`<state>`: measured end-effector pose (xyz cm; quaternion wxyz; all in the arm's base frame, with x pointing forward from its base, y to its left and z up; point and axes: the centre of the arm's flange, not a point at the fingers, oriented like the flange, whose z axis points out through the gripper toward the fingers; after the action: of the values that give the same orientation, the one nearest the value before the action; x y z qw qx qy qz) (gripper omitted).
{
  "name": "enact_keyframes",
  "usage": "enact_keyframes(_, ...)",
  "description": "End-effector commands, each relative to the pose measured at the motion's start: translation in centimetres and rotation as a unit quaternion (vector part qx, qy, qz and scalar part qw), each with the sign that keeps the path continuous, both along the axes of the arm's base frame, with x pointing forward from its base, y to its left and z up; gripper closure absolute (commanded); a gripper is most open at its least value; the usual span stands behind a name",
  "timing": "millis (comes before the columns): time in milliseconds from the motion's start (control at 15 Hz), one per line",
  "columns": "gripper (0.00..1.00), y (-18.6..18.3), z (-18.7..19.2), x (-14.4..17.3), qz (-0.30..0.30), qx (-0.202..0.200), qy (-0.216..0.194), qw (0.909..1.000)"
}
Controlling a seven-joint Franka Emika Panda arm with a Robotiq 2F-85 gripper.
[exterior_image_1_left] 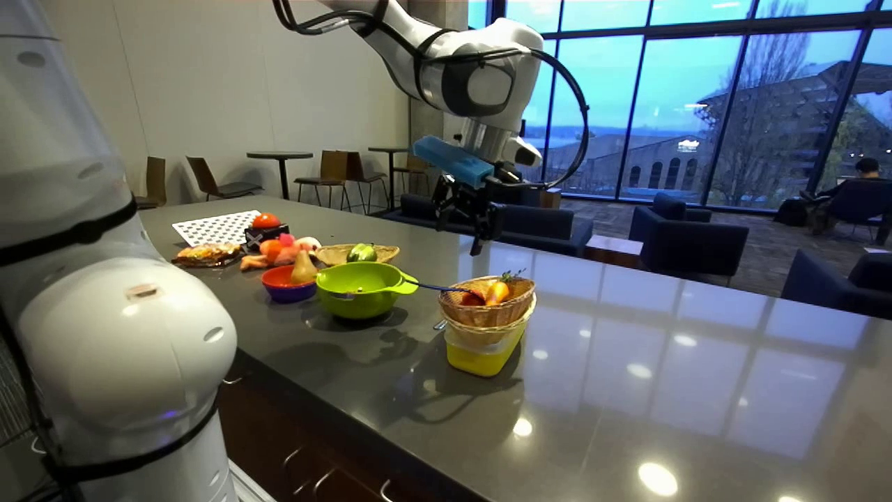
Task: Unstack the two baskets on the right.
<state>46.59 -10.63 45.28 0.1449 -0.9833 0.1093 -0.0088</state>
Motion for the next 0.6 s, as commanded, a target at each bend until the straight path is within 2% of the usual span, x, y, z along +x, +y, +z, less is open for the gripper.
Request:
enact_keyframes(0, 0.0, -1.9, 1.5, -0.3, -0.052, -0.019, 0.006, 0.9984)
enact_keyframes(533, 0.0, -6.1, 1.7, -1.5, -0.14, -0.091, 0.04, 0.9851)
